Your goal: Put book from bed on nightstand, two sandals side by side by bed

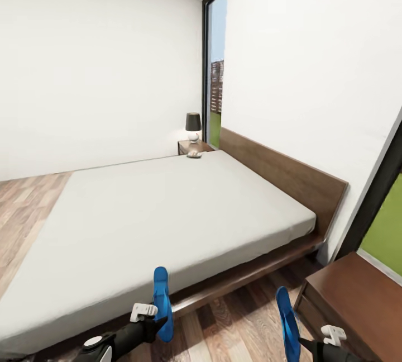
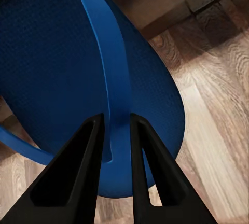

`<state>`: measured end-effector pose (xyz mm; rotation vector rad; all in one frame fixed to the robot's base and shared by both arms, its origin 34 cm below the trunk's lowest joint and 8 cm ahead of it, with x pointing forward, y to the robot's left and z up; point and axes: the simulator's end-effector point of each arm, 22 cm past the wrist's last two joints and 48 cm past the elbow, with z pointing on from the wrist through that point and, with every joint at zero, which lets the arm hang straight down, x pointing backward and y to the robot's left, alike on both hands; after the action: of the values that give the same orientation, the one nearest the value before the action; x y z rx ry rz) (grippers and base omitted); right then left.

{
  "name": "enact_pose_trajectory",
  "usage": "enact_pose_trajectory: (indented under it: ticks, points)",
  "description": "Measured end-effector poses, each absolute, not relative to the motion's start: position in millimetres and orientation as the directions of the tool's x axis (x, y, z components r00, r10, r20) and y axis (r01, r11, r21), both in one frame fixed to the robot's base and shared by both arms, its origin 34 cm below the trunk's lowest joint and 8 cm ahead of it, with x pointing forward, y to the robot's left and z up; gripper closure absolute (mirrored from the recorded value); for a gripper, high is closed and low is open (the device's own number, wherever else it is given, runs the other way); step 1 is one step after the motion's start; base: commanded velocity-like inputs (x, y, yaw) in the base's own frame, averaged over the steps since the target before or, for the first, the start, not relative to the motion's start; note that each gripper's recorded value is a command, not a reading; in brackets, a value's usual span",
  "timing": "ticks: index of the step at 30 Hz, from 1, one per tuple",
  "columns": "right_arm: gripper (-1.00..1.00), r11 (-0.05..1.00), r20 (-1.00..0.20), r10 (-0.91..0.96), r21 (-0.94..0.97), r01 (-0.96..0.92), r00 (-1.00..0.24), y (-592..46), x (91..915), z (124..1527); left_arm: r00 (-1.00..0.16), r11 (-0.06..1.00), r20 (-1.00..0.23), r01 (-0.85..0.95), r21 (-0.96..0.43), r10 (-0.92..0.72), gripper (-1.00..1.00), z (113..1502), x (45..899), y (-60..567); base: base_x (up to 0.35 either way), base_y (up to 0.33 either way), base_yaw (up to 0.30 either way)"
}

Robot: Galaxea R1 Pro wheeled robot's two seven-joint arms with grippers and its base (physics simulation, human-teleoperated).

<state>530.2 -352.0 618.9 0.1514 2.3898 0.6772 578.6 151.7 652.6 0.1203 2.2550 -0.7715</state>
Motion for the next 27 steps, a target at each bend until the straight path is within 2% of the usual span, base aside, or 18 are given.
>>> enact_pose_trajectory:
  ticks: [27]
  points:
    - [1.00,0.861,-0.554,0.270,0.505,-0.060,-0.788,-352.2,530.2,618.8,-0.724,0.815,-0.676,0.304,-0.493,-0.140,1.00,652.7,578.7,151.8,0.000,0.000,0.293]
